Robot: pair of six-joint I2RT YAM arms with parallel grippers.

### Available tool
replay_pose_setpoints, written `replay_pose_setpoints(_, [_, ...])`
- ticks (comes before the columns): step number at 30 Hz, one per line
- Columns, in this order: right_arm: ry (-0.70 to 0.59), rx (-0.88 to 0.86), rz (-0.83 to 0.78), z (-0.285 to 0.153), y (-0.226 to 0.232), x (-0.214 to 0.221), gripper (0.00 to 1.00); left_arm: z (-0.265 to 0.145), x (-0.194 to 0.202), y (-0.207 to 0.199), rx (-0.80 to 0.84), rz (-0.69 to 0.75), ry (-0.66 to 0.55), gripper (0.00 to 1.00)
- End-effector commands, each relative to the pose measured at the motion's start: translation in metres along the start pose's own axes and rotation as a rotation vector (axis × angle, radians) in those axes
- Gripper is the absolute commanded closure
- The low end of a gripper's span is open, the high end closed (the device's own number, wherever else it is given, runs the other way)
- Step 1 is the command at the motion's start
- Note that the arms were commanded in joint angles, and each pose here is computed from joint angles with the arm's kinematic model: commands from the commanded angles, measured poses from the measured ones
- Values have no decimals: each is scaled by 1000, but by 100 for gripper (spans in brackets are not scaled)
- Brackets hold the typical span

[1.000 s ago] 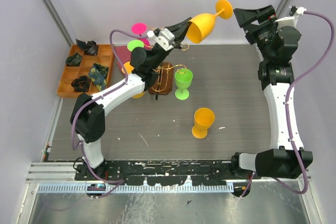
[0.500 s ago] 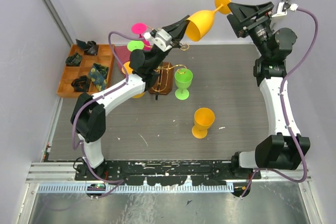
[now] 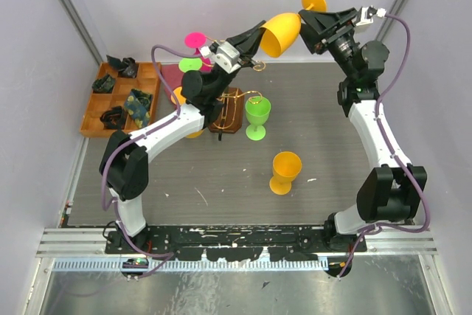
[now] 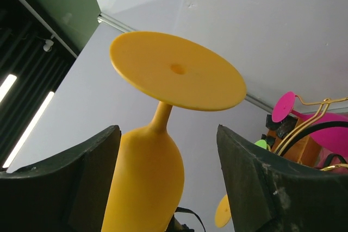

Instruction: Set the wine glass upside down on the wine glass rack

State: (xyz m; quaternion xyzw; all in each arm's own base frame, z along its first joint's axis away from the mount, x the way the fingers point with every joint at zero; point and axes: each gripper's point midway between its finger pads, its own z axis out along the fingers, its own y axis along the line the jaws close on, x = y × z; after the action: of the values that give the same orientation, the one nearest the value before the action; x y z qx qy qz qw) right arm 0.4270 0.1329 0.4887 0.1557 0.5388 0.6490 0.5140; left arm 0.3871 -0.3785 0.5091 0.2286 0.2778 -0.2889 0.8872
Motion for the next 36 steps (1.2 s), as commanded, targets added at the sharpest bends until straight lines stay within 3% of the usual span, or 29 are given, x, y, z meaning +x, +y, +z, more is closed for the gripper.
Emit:
replay_pose_setpoints(1, [-31,-170,-44,3,44,2,25,0,-4,2,-22,16,-38,100])
replay_pose_setpoints(5, [-42,-212,-24,8,47,6,27,0,-4,1,-23,22,-37,100])
replay_pose_setpoints(20, [-49,-230,-29,14,46,10,55,-5,2,15,-115,67,-10,100])
replay_pose_setpoints(28, [-53,-246,-30,22,46,9,72,-13,6,-6,-130,62,27,100])
replay_pose_setpoints(36, [-32,-245,-7,29,34,12,81,-21,10,-10,-135,51,54,100])
